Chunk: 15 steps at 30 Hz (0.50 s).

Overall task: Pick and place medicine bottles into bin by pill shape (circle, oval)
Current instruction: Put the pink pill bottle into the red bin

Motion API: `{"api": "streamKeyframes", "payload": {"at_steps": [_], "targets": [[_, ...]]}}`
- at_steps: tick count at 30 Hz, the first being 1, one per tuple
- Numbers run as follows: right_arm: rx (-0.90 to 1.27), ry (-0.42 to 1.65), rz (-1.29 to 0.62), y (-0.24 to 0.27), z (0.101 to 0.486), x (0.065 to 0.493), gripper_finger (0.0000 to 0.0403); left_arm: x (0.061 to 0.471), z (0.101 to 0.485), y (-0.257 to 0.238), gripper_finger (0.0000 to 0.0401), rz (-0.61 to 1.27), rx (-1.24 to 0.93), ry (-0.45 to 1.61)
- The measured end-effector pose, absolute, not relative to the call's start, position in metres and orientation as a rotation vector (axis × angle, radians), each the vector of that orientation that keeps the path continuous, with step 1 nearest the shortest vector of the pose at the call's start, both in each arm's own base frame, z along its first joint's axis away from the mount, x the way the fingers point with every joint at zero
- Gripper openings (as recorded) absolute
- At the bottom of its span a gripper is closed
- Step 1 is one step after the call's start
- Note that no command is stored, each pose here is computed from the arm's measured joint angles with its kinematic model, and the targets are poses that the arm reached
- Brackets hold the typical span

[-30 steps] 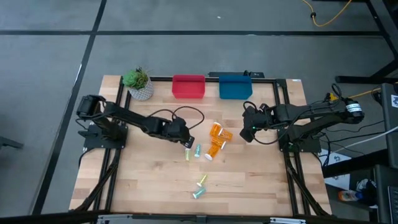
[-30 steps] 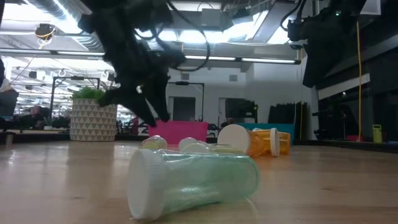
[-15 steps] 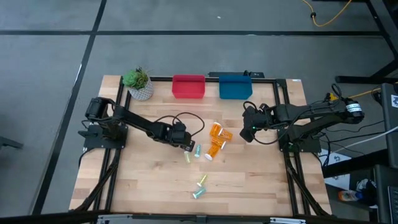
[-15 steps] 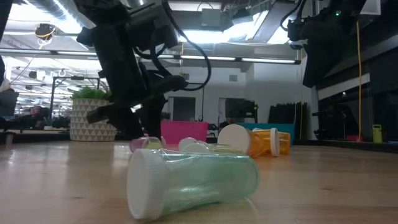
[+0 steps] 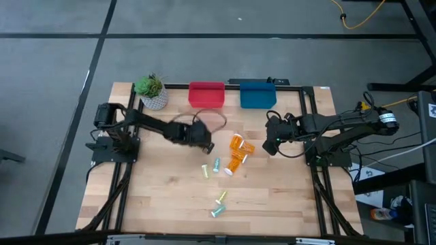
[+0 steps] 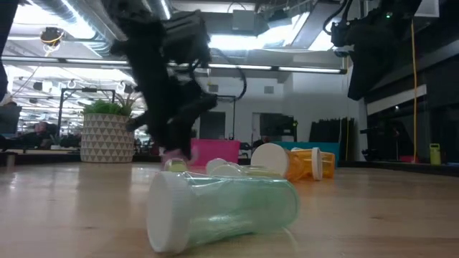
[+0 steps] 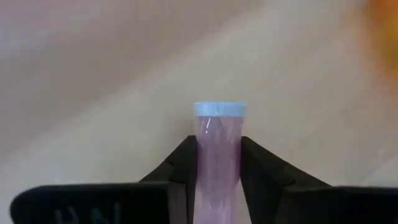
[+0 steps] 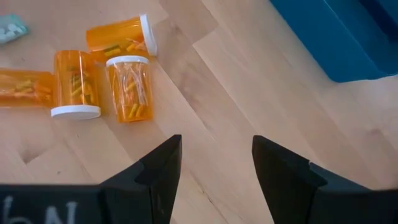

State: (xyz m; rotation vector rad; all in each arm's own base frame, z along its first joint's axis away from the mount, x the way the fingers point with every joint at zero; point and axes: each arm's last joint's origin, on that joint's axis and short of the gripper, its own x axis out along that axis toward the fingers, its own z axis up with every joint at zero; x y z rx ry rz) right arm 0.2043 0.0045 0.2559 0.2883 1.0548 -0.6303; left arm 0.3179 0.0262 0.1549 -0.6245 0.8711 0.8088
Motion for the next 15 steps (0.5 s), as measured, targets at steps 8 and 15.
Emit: {"api": "streamKeyframes", "payload": {"at_steps": [8, 15], "targets": [[0.300, 1.036, -0.625, 0.005, 0.256, 0.206, 0.0198, 0.339, 0.228, 0.121, 0.0083, 0.805, -0.377, 0.722], [0.310, 1.012, -0.619, 0.005, 0.257, 0.209, 0.0198, 0.314, 0.245, 0.190, 0.0083, 0.870, -0.490, 0.682]]}}
